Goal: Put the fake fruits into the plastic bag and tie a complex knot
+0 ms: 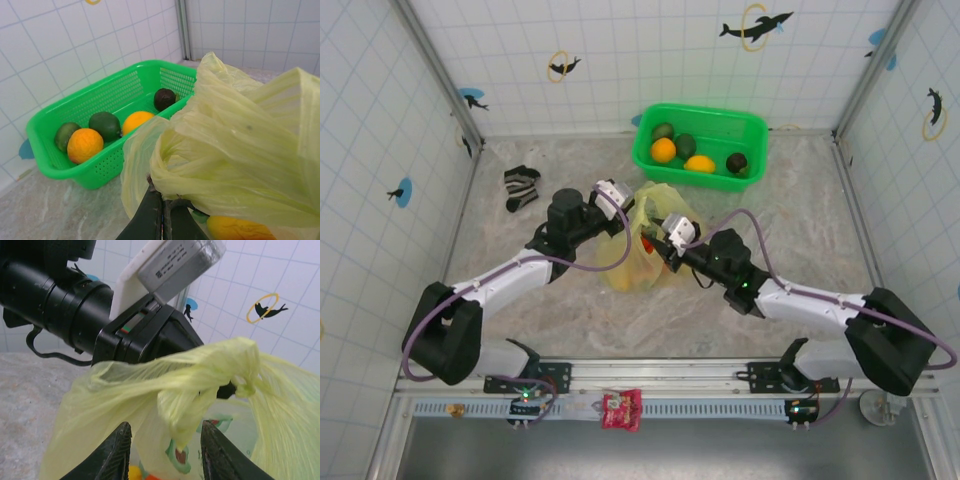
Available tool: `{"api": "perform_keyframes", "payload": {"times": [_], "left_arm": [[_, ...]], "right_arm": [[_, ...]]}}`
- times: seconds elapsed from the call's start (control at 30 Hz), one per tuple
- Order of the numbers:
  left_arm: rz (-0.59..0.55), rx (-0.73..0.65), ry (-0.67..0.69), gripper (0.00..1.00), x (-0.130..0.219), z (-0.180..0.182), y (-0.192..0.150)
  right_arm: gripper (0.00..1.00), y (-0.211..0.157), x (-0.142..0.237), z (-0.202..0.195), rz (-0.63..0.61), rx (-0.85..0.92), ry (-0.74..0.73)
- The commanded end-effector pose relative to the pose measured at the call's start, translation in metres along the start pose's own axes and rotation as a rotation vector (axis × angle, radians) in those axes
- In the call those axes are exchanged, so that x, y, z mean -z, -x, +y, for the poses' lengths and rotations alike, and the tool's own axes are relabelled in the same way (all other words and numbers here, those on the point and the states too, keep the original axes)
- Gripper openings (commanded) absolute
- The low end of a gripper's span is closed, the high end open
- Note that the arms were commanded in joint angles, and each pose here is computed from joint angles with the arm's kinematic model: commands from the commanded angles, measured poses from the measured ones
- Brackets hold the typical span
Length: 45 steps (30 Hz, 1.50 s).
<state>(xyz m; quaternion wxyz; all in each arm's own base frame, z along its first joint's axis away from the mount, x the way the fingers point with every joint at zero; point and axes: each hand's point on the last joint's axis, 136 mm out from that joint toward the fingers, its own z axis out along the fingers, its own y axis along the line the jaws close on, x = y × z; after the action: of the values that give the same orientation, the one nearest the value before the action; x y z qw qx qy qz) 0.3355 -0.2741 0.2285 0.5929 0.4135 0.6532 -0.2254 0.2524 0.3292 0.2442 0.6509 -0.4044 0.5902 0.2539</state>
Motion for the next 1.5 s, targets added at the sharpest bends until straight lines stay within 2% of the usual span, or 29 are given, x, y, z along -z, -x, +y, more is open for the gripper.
{"api": "perform_keyframes", "payload": {"times": [0.0, 0.1, 0.17, 0.27, 0.33, 0.53, 0.87, 1.1, 1.2, 1.3, 1.47], "left_arm": [[-0.003, 0.015, -0.033, 0.00, 0.000, -0.008, -0.003], [-0.006, 0.013, -0.036, 0.00, 0.000, -0.010, -0.003], [-0.006, 0.011, -0.040, 0.00, 0.000, -0.011, -0.003], [-0.007, 0.008, -0.037, 0.00, 0.000, -0.011, -0.003], [-0.010, 0.004, -0.029, 0.00, 0.001, -0.009, -0.002], [-0.006, 0.005, 0.072, 0.00, 0.005, 0.009, -0.003], [-0.017, 0.007, 0.194, 0.00, 0.015, 0.034, -0.002], [-0.034, 0.020, 0.285, 0.00, 0.026, 0.052, -0.001], [-0.018, 0.023, 0.364, 0.00, 0.030, 0.065, -0.004], [-0.003, 0.039, 0.498, 0.00, 0.042, 0.084, -0.011], [0.035, 0.142, 0.696, 0.00, 0.067, 0.114, -0.041]], "right_arm": [[0.40, 0.030, -0.011, -0.006, -0.085, 0.017, -0.015], [0.39, 0.030, -0.015, -0.008, -0.083, 0.011, -0.020], [0.29, 0.031, -0.017, -0.009, -0.084, 0.009, -0.028], [0.08, 0.030, -0.018, -0.013, -0.080, 0.008, -0.045], [0.00, 0.029, -0.015, -0.014, -0.080, 0.004, -0.048], [0.00, 0.016, 0.005, -0.021, -0.040, -0.030, -0.085], [0.00, -0.038, 0.058, -0.025, 0.093, -0.105, -0.173], [0.00, -0.061, 0.086, -0.048, 0.146, -0.180, -0.311], [0.00, -0.073, 0.094, -0.059, 0.184, -0.233, -0.377], [0.00, -0.084, 0.103, -0.070, 0.221, -0.269, -0.450], [0.00, -0.109, 0.133, -0.094, 0.268, -0.364, -0.624]]}}
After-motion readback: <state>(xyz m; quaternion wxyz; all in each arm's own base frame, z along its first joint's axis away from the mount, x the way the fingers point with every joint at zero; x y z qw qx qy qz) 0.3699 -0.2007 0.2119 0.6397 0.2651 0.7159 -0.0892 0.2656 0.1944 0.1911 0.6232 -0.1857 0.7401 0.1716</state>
